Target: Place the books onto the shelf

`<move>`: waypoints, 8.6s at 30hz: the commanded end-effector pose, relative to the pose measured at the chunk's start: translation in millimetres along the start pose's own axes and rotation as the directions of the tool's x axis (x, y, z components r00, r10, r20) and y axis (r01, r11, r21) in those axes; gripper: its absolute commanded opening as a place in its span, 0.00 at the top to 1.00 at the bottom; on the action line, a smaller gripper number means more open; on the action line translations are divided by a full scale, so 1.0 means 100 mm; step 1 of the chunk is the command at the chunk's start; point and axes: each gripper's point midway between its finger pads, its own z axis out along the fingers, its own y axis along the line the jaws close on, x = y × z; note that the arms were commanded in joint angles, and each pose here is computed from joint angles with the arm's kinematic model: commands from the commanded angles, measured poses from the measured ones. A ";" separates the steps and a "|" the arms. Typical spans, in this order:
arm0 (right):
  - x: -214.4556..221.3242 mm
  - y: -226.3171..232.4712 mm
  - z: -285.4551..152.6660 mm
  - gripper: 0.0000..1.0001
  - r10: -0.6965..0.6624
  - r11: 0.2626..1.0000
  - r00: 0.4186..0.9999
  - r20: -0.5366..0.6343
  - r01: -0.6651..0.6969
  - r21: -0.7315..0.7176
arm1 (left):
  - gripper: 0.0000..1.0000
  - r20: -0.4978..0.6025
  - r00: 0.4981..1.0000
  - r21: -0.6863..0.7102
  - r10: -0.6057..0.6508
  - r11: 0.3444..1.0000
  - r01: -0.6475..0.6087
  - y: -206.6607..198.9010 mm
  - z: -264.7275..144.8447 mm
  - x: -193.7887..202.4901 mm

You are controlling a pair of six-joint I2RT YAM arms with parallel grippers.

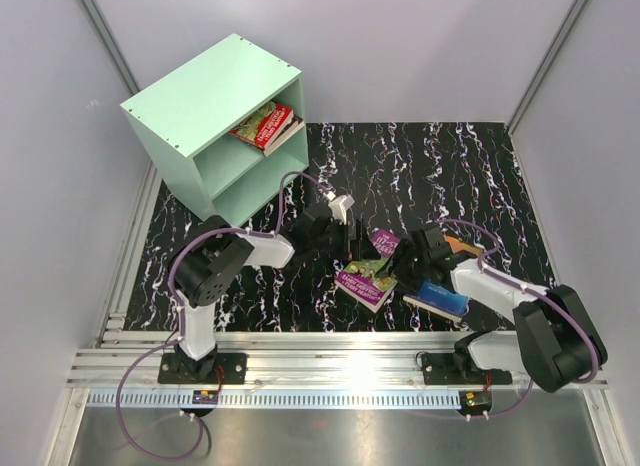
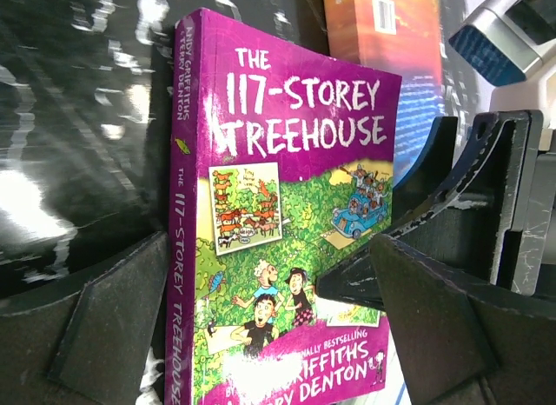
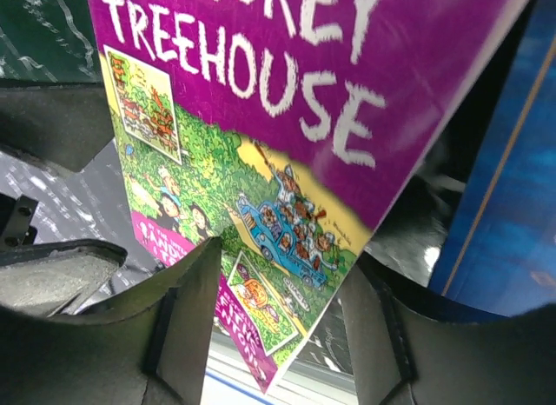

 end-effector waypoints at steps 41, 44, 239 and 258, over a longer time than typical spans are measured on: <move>-0.49 1.55 -1.06 1.00 -0.099 0.808 0.941 0.325 0.266 -0.525 | 0.01 0.159 0.968 -0.341 0.196 0.931 -0.132 -0.78 -2.06 -0.35; -0.60 1.75 -0.95 1.00 -0.060 0.783 0.950 0.307 0.235 -0.575 | 0.01 0.234 0.943 -0.445 0.238 0.888 -0.114 -0.82 -2.57 -0.45; -1.30 -1.48 -0.73 0.04 0.511 0.800 0.788 0.344 -0.582 0.144 | 0.03 0.031 0.946 -0.291 0.323 0.909 -0.300 -0.92 -0.43 0.09; -1.12 -0.84 -0.11 0.39 0.376 0.910 0.909 0.181 -0.400 0.114 | 0.04 -0.010 0.984 -0.155 0.175 0.972 -0.175 -0.61 0.73 -0.04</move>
